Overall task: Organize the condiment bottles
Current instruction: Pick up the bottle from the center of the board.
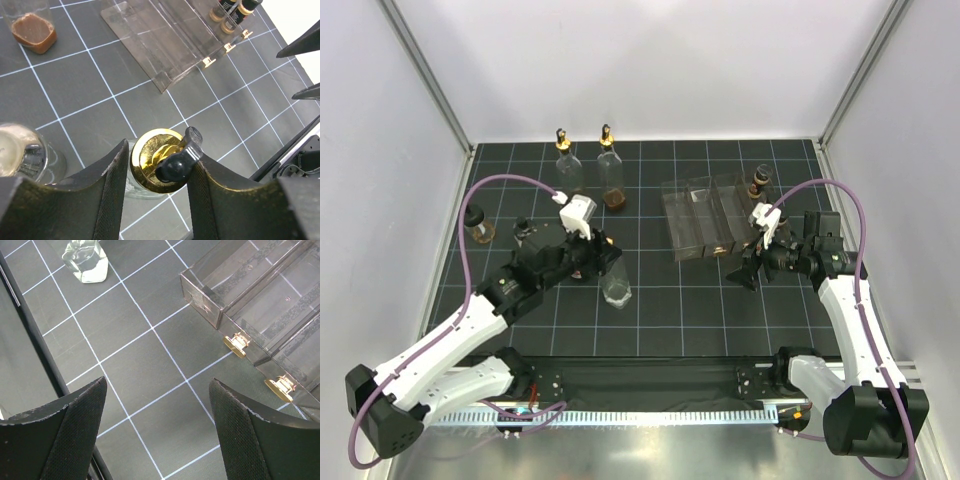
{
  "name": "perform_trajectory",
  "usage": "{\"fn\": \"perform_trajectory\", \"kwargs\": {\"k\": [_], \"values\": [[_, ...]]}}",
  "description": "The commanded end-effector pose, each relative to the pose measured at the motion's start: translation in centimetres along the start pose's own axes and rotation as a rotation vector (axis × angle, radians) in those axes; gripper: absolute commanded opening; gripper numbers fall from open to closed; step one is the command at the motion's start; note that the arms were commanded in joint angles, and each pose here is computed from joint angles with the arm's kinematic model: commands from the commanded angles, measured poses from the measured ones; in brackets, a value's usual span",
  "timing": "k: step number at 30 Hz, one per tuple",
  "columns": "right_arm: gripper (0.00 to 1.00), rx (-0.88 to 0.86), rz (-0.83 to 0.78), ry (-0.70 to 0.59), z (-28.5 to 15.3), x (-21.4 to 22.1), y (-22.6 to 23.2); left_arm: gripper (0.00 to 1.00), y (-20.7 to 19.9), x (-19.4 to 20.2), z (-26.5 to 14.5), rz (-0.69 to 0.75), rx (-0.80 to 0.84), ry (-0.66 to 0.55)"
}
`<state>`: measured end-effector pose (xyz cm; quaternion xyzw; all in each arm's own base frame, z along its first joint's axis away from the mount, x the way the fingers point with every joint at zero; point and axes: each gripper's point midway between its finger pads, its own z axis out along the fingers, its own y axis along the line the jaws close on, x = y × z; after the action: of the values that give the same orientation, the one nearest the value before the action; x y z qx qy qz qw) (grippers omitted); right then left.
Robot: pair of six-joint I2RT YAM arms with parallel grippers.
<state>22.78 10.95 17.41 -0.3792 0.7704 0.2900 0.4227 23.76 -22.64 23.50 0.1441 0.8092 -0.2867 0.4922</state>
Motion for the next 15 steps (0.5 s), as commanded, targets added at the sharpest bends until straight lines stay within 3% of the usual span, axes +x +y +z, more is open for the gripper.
{"fn": "perform_trajectory", "kwargs": {"k": [1,4,7,15], "values": [[0.83,-0.013,-0.030,-0.009,0.08,-0.41,0.07,0.33,-1.60,-2.54,-0.25,0.007,0.066,-0.062],[0.83,-0.013,-0.032,-0.009,0.06,-0.41,0.10,0.14,-1.67,-2.57,-0.26,0.014,0.070,-0.061],[0.83,-0.013,-0.032,-0.009,0.06,-0.41,0.10,0.02,-1.95,-2.66,-0.22,0.030,0.086,-0.057],[0.83,-0.016,-0.032,-0.012,0.05,-0.46,0.20,0.00,-2.59,-3.26,-0.29,0.055,0.115,-0.065]]}}
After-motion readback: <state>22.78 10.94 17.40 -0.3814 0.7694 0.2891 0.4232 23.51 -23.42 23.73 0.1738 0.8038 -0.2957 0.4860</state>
